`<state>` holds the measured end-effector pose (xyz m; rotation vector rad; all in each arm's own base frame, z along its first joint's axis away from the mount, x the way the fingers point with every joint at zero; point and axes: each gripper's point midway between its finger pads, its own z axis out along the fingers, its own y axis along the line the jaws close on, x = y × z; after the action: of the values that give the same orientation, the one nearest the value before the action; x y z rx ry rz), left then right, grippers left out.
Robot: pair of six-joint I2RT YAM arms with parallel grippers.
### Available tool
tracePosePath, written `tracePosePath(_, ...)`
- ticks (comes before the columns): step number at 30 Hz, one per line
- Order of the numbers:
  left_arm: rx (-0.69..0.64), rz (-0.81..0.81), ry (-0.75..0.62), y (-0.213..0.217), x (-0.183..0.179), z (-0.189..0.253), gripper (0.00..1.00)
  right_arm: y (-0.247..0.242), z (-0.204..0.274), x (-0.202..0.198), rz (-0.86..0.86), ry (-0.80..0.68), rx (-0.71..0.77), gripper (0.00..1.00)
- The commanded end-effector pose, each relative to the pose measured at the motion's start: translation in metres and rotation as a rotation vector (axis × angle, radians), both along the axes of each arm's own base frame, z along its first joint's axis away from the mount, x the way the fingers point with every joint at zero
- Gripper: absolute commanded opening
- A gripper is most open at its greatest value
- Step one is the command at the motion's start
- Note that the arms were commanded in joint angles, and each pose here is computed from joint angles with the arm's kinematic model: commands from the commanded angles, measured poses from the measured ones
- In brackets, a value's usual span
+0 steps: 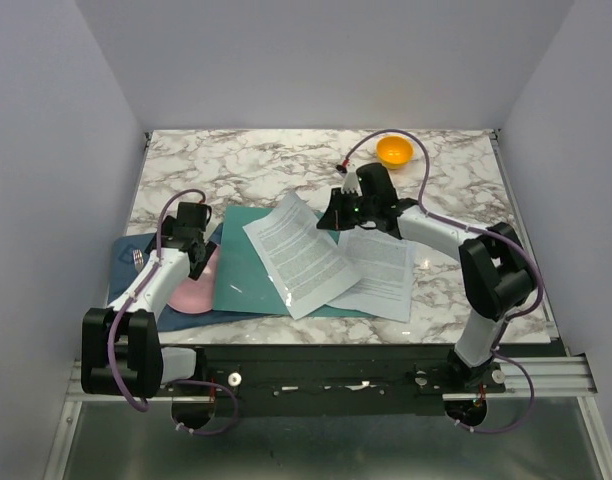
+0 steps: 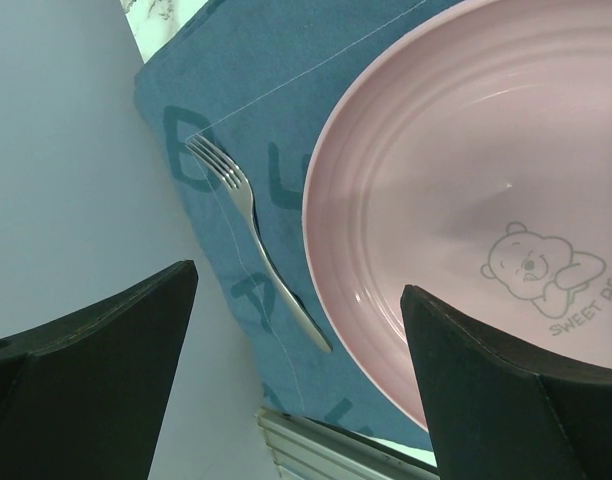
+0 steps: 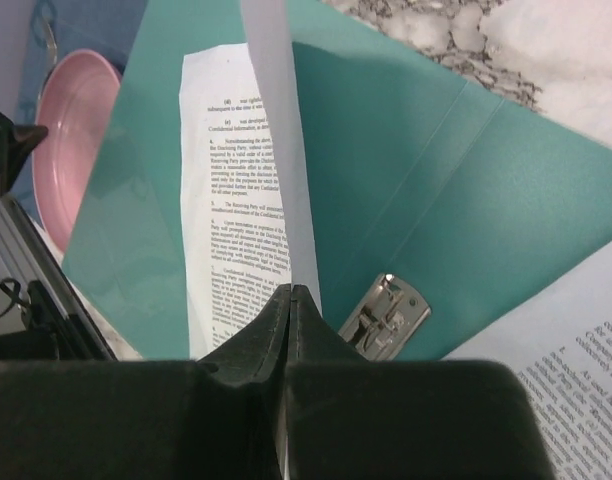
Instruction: Put the files into the folder
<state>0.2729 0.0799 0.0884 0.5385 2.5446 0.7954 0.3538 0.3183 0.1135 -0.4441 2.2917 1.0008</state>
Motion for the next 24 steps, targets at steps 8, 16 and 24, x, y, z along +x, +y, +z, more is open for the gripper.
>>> tracePosePath(8, -0.015, 0.0, -0.017, 0.007, -0.004, 0.001, 0.99, -0.002, -0.024, -0.004, 0.084, 0.038, -0.099, 0.47)
tracePosePath(16, -0.022, 0.0, -0.018, 0.007, -0.004, 0.002, 0.99, -0.014, -0.05, -0.022, 0.136, 0.111, -0.179, 0.43)
tracePosePath(24, -0.03, 0.003, -0.025, 0.006, -0.004, 0.004, 0.99, -0.016, -0.05, -0.019, 0.147, 0.109, -0.206, 0.28)
